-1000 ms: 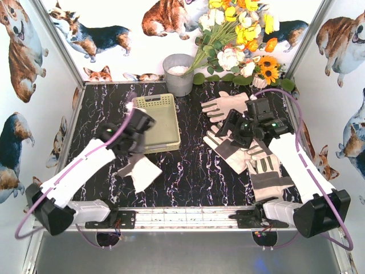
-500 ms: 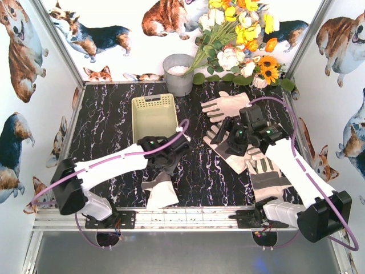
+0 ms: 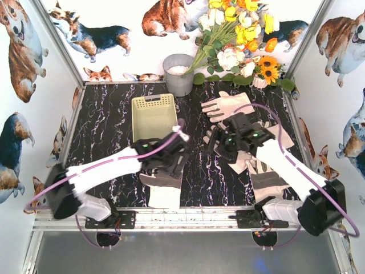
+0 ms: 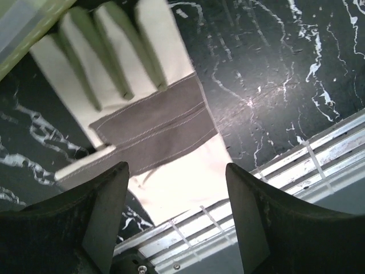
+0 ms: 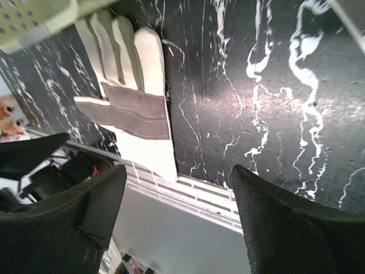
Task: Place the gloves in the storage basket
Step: Place the glove at the corner of the board.
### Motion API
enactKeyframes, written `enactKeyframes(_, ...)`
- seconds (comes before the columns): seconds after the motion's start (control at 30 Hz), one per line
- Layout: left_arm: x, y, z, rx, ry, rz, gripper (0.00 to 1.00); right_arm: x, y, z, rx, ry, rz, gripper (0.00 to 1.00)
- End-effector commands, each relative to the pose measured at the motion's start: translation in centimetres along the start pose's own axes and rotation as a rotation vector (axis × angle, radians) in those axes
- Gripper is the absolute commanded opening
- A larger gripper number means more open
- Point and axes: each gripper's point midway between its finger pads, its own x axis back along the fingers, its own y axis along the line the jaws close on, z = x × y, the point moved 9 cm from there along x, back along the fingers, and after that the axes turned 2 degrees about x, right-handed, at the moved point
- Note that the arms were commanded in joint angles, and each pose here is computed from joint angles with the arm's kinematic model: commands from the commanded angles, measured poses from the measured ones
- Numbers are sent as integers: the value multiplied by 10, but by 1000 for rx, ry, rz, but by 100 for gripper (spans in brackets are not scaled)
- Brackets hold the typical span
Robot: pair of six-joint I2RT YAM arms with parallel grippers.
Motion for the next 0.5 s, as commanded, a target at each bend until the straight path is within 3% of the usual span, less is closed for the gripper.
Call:
enactKeyframes(0.0, 12, 26, 21, 180, -23, -17, 59, -26, 15, 10, 35, 66, -69, 74)
enactKeyframes(0.2, 3, 71, 54, 495, 1, -50, 54, -66, 34, 24, 39, 133, -128, 65)
enactKeyframes(0.47, -12, 112, 81, 693, 34, -118, 54, -113, 59, 43, 83, 263, -200, 47)
